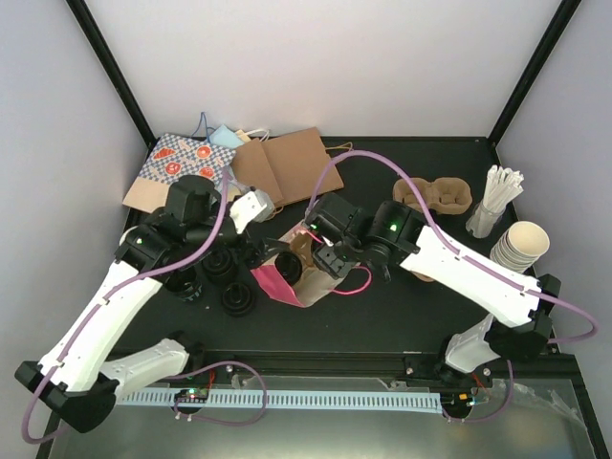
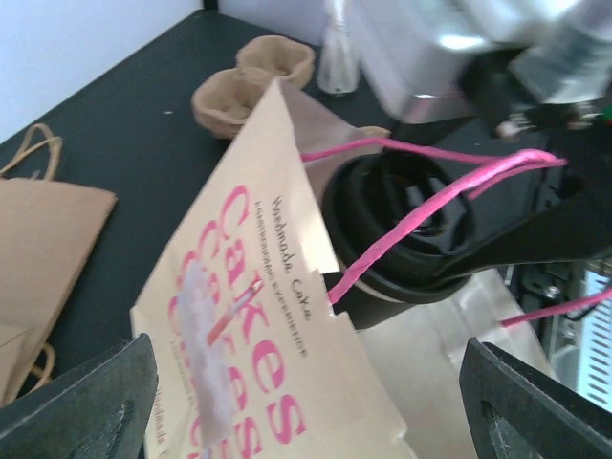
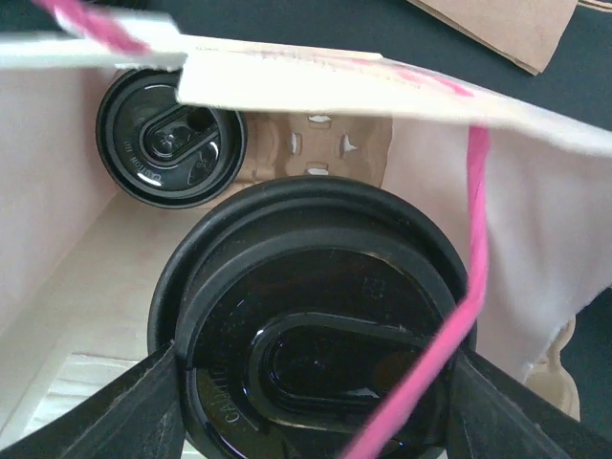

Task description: Pack the takeout coffee

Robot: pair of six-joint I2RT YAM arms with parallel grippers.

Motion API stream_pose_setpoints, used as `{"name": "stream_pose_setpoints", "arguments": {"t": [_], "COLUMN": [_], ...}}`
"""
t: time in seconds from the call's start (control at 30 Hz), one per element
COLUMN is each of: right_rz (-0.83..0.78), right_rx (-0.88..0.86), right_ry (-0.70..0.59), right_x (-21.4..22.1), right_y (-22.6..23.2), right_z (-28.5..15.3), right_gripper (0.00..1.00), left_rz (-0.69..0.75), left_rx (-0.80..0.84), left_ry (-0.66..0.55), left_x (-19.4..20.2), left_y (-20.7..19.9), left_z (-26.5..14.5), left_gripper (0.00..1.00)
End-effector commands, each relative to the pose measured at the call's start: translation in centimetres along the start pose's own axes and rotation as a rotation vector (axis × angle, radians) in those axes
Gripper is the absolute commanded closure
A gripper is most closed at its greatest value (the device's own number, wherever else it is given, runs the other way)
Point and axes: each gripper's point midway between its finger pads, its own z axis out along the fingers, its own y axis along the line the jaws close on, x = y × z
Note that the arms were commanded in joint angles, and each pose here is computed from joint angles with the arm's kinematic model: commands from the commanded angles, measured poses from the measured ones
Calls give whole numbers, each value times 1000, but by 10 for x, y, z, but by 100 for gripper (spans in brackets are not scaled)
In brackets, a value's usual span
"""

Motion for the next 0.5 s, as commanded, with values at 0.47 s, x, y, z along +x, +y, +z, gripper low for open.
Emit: {"name": "stream_pose_setpoints", "arguments": {"t": [0.47], "right_rz": [160], "right_rx": [-22], "right_ry": [-272], "right_x": [-16], "right_y": [2], "right_z": [-16], "right_gripper": [40], "left_rz": [22], "left_rx": [-86], "left_ry": [-6], "left_x": [-12], "left_y": [-45], "left_z": [26], "left_gripper": [10]}}
